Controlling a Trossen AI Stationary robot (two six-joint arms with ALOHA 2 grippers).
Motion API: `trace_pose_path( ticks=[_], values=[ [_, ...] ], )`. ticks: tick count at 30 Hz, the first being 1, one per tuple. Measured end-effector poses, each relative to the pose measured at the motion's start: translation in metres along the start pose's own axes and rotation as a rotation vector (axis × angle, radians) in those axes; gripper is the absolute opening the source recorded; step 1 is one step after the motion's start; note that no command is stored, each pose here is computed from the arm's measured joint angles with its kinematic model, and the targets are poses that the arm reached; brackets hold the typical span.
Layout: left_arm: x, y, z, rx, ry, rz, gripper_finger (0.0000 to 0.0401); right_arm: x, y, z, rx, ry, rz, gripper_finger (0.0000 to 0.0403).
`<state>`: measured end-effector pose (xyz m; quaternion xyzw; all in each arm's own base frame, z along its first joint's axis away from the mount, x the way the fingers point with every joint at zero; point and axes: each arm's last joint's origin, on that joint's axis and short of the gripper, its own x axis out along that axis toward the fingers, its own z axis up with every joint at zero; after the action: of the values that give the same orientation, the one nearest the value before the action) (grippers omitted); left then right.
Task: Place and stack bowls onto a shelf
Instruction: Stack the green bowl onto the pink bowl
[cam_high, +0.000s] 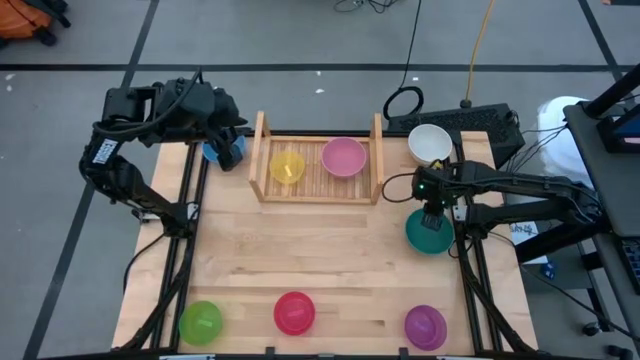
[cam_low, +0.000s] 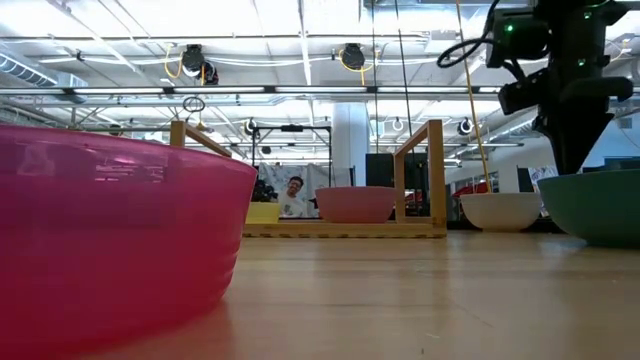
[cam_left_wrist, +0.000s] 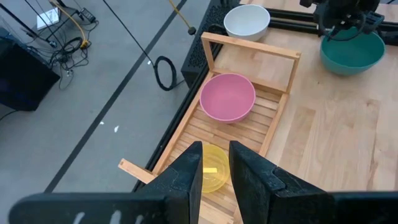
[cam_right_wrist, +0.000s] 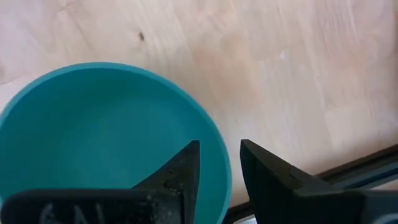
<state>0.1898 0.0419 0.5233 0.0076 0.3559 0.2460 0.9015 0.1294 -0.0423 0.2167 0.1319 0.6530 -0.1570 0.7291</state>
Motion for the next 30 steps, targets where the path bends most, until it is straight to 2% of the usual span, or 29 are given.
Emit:
trace_pose_path(
  ticks=[10, 15, 30],
  values=[
    [0.000, 0.000, 0.000, -0.007, 0.000, -0.001, 0.0086, 0.008, -0.007, 0.007, 0.044, 0.057, 0.026, 0.0109],
    [0.000, 0.000, 0.000, -0.007, 0.000, -0.006, 0.0086, 0.011, -0.009, 0.010, 0.042, 0.069, 0.094, 0.0109],
    [0.000, 0.000, 0.000, -0.006, 0.000, -0.008, 0.0086, 0.024, -0.013, 0.021, 0.030, 0.117, 0.094, 0.0109]
  ],
)
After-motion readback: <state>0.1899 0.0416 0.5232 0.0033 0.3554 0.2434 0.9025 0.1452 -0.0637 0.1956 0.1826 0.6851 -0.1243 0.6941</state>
